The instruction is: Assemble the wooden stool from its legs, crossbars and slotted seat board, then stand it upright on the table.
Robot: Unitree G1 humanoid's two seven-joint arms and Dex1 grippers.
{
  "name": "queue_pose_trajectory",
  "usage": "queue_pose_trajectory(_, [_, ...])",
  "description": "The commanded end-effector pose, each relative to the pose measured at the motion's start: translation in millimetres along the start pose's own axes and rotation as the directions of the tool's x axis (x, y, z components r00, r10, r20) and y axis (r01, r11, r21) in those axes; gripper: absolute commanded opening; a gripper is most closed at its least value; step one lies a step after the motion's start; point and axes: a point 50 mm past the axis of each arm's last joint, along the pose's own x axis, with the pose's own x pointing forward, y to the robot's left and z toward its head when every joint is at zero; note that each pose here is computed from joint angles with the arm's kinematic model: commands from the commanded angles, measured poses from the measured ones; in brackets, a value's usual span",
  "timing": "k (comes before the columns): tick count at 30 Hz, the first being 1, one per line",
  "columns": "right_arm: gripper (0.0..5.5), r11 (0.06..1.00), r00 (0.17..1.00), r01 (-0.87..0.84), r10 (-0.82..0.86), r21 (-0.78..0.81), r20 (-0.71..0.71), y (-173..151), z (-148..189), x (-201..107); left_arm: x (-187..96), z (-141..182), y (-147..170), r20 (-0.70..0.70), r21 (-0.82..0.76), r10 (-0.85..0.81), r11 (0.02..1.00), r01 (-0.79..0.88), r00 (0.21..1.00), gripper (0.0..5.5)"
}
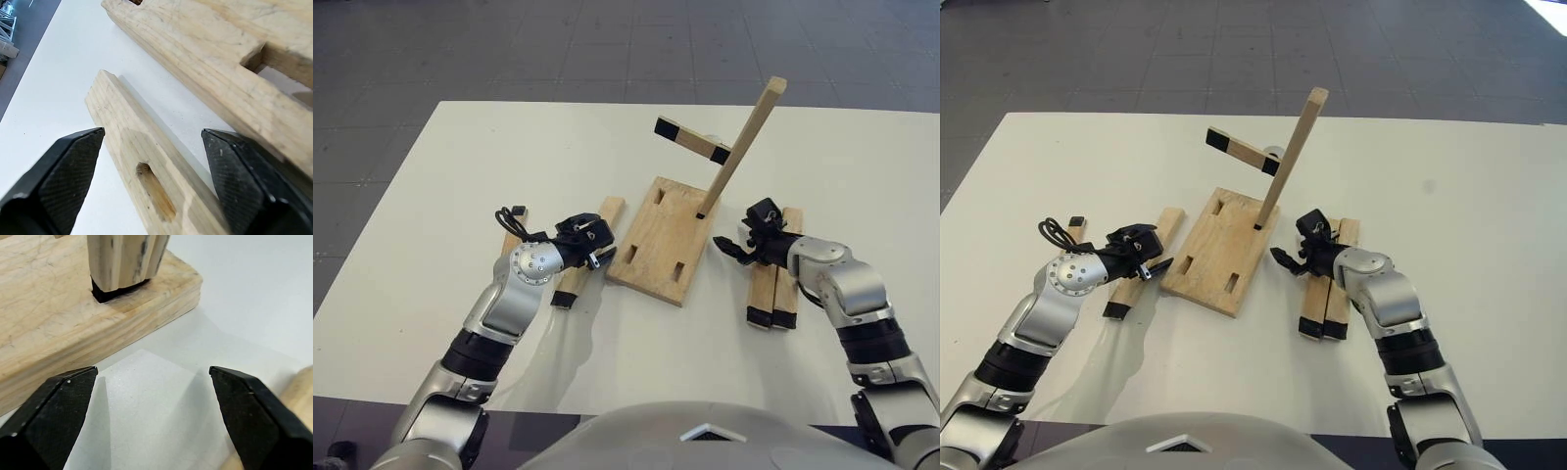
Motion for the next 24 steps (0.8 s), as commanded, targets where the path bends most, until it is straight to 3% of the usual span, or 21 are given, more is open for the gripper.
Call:
queue_pose_trajectory(1, [4.23,1.0,1.0,-0.009,0.009,-0.009,0.004,-1,7,16,4,0,-8,0.001,-0.003,-0.039,0.999,0.039,0.999,3.68])
queue_pose_trajectory(9, [4.23,1.0,0.998,0.024,-0.025,0.018,0.05,-14,28,41,13,23,-15,0.091,-0.012,-0.064,0.998,0.065,0.994,3.68])
queue_pose_trajectory(13, [4.23,0.998,0.995,0.062,-0.063,0.012,0.078,-22,38,37,13,22,-12,0.084,-0.004,-0.052,0.999,0.053,0.995,3.68])
queue_pose_trajectory(19, [4.23,0.96,0.908,0.258,-0.28,0.11,0.312,-15,56,-51,8,19,-8,0.068,0.004,-0.012,1.0,0.011,0.998,3.68])
queue_pose_trajectory(24, [4.23,0.865,0.84,0.483,-0.502,0.138,0.205,9,1,-94,6,21,-12,0.077,-0.012,0.001,1.0,0.0,0.997,3.68])
